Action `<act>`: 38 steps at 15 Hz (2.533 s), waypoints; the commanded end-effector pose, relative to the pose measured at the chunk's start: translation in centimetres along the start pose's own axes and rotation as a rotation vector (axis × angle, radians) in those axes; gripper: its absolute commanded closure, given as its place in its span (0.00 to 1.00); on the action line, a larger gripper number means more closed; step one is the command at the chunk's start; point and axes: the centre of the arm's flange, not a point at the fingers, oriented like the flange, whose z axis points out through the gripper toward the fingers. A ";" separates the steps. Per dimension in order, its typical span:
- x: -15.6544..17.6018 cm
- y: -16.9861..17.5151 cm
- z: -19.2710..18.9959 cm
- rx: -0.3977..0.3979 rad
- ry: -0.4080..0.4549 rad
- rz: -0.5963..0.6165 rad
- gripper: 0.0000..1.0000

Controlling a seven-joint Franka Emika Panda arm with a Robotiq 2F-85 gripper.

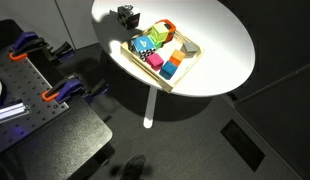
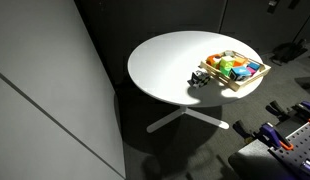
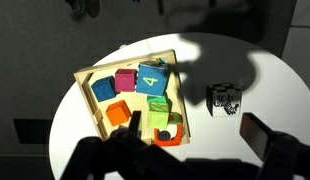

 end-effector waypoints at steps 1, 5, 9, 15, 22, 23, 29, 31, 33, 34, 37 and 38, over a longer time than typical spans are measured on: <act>0.0 0.0 0.0 0.000 0.000 0.000 0.00; 1.9 1.5 1.8 0.006 -0.031 0.015 0.00; 3.5 3.1 4.5 0.037 -0.070 0.049 0.00; 6.5 4.9 9.2 0.068 -0.103 0.052 0.00; 9.6 4.8 15.2 0.030 -0.107 0.074 0.00; 10.1 4.6 15.9 0.029 -0.098 0.077 0.00; 12.3 3.7 19.6 0.031 -0.029 0.107 0.00; 12.9 3.3 20.6 0.031 -0.005 0.117 0.00; 13.6 2.8 21.6 0.032 0.010 0.129 0.00; 13.9 2.6 22.3 0.028 0.015 0.135 0.00; 14.6 2.0 24.0 0.014 0.015 0.157 0.00; 14.8 1.9 24.5 0.011 0.012 0.163 0.00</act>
